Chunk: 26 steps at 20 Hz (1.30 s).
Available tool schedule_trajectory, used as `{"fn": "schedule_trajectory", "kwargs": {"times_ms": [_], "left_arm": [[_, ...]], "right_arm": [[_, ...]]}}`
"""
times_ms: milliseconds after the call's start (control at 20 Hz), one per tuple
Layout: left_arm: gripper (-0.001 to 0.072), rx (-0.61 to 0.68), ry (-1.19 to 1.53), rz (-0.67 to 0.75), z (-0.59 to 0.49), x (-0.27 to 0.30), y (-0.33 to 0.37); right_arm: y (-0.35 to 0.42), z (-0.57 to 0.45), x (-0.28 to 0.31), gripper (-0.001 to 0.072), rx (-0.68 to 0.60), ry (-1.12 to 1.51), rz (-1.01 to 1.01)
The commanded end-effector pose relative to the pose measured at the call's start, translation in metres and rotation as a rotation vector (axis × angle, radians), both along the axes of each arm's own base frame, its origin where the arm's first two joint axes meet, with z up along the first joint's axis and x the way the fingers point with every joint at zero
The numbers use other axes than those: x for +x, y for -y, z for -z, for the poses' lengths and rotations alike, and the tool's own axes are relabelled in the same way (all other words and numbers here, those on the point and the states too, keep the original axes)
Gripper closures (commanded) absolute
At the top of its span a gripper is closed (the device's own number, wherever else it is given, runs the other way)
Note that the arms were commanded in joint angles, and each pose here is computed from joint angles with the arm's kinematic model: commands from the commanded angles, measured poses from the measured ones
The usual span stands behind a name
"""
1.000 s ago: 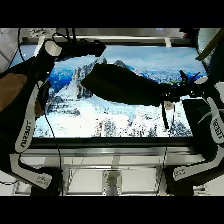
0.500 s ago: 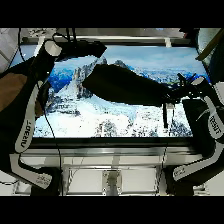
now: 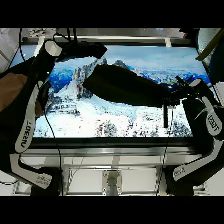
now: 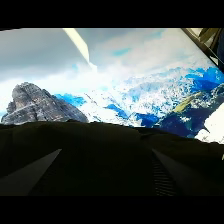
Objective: Fold the clothes and pants, and hang the long-sleeved shirts on hangers.
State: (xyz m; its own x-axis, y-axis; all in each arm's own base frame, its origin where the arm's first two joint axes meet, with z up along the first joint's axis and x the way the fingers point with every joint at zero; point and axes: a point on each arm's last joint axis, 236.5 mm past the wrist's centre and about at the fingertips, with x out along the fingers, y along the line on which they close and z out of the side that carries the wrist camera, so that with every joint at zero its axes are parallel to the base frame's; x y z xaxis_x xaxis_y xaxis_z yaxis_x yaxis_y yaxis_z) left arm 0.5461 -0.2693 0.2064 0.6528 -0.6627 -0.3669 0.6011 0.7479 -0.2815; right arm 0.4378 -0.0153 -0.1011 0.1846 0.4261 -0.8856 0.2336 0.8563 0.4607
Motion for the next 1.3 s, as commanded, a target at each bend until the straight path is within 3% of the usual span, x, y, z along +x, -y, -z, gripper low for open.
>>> {"fn": "schedule_trajectory", "kwargs": {"times_ms": [0, 1250], "left_arm": [[0.0077, 0.001, -0.001, 0.002, 0.0, -0.001, 0.0], [0.0078, 0.002, -0.004, 0.003, 0.002, 0.0, 0.001]], "right_arm": [[0.004, 0.008, 0.002, 0.0159, -0.012, 0.0, 0.004], [0.022, 0.002, 0.016, 0.0159, -0.096, 0.046, -0.041]]}}
